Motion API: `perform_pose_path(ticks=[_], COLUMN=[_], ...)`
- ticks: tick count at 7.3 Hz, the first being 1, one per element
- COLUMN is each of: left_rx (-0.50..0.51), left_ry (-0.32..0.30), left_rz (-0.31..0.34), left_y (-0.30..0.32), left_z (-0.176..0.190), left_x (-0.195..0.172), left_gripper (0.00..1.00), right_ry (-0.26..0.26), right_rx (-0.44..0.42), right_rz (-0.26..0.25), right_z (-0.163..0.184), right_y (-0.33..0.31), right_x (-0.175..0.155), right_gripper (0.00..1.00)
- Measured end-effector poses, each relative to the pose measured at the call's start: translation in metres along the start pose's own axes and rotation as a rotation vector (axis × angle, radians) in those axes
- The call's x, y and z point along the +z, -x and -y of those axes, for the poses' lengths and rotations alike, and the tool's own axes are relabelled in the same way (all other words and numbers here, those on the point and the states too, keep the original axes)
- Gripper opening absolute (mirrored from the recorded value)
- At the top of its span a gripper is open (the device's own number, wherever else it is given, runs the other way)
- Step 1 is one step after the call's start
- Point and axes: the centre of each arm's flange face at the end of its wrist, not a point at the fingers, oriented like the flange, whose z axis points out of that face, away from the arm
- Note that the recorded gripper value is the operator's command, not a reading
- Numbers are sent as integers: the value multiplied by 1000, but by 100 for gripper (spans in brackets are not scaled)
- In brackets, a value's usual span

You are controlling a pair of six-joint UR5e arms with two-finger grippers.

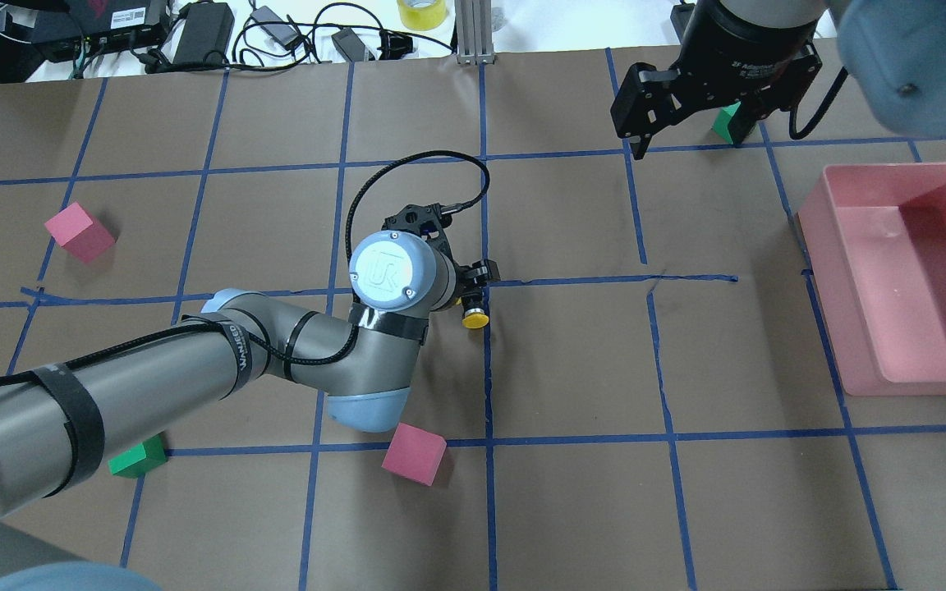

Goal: Align button upright
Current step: 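Lower the left gripper over the switch and grasp its body, then lift the switch with the left gripper and rotate it yellow cap down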

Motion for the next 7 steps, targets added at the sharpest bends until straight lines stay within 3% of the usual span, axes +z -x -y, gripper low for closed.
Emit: perform_pose_path(ticks=[2,3,4,5,6,7], left_rx=[-16,-19,-19,-19,-20,-21], left_ry=[12,17,23,34,49,62], left_rz=[-2,-2,-1,6,16,25], left_y=[-2,-3,-2,-2,-1,0], left_z=[-5,-6,-7,-8,-10,-11], left_x=[6,7,7,9,10,12], left_gripper=[70,43,41,48,85,100], right_ry=[2,3,3,4,7,11], right_rx=[0,0,0,0,-1,-1], right_rz=[0,1,1,2,3,4], right_z=[0,0,0,0,-1,-1], right_y=[0,0,0,0,0,0], right_x=[1,2,2,2,3,6], right_gripper=[100,100,100,100,100,100])
